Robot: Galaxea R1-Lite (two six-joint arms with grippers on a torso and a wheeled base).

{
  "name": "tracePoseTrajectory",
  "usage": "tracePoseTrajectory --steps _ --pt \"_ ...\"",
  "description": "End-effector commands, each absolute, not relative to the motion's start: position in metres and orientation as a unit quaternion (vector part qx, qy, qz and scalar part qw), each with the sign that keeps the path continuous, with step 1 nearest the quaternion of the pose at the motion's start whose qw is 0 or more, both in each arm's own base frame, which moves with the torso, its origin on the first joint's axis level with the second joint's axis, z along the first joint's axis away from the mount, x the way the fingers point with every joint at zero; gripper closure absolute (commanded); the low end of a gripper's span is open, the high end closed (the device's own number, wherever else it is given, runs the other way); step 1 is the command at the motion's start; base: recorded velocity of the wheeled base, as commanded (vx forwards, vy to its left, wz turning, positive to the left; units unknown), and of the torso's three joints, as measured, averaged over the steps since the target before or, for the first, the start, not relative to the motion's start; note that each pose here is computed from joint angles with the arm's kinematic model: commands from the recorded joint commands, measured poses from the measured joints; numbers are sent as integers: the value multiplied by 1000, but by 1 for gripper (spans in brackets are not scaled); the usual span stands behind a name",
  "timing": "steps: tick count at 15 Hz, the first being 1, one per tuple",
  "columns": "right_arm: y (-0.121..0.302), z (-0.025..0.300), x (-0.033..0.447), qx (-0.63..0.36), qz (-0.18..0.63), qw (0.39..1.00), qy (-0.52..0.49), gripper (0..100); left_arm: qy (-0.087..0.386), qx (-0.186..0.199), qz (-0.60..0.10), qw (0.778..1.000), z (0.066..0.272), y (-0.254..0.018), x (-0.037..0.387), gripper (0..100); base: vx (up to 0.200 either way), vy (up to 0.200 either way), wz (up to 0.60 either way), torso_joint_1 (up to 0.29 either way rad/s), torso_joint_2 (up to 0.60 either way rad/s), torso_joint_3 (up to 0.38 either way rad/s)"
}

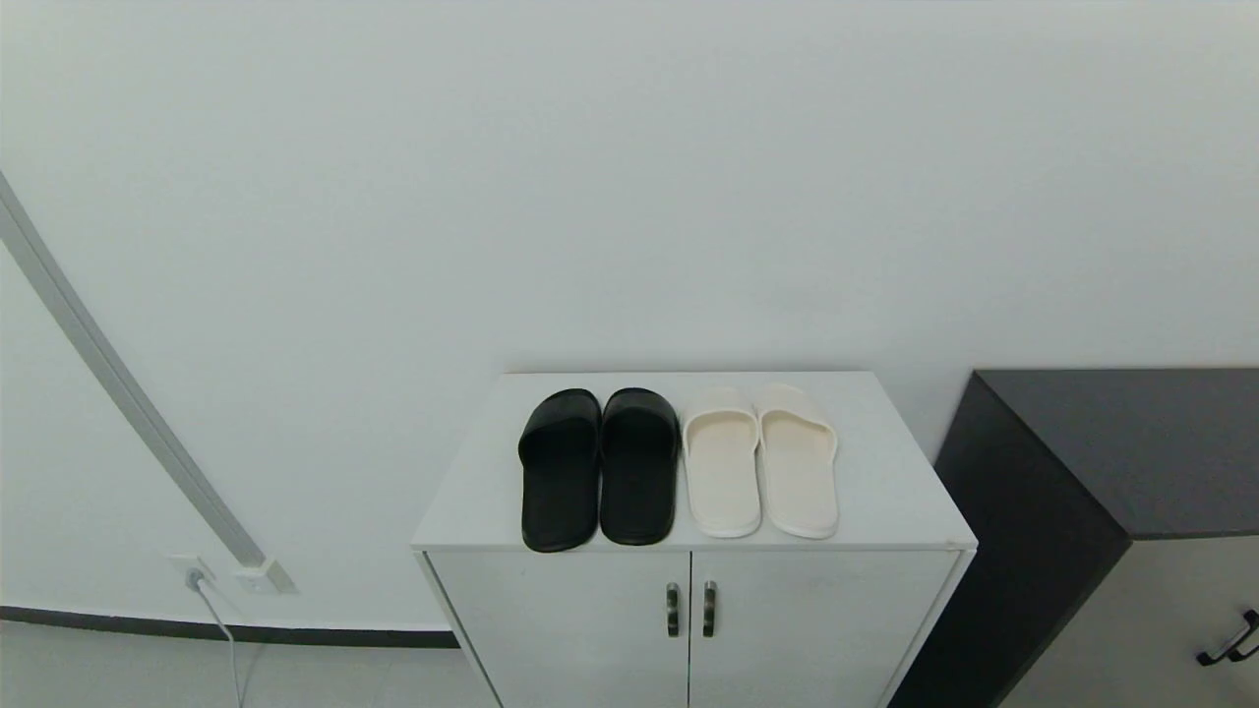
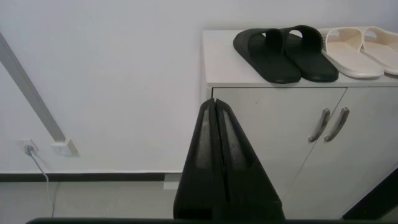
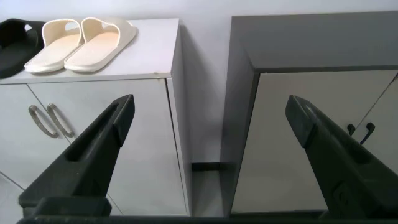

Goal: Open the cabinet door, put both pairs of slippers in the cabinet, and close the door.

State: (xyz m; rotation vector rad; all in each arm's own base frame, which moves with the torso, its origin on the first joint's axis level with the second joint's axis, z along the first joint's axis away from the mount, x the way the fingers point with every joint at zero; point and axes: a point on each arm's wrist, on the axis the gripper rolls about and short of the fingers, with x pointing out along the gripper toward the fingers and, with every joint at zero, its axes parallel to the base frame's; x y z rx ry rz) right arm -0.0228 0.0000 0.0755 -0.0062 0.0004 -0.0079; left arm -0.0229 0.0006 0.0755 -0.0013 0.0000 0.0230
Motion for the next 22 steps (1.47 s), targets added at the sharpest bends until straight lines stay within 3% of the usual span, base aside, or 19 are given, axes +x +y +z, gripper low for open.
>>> tracePoseTrajectory --steps 1,14,15,16,19,22 --pt "0 75 -23 -4 -4 1000 1 0 0 -1 12 1000 76 1 -23 100 0 0 0 0 0 0" --pt "0 76 -23 -6 -12 1000 -3 0 0 0 11 1000 76 1 -23 100 0 0 0 0 0 0" --pt "0 82 -24 -1 -14 1000 -18 0 0 0 10 1000 76 1 -23 100 0 0 0 0 0 0" --pt "-1 152 -40 37 -7 994 -103 0 0 2 11 1000 76 1 -23 100 0 0 0 0 0 0" --pt "0 122 -17 1 37 997 64 0 0 3 11 1000 76 1 -23 100 0 0 0 0 0 0" --pt "2 124 3 4 73 991 115 0 0 4 10 1000 76 1 -23 100 0 0 0 0 0 0"
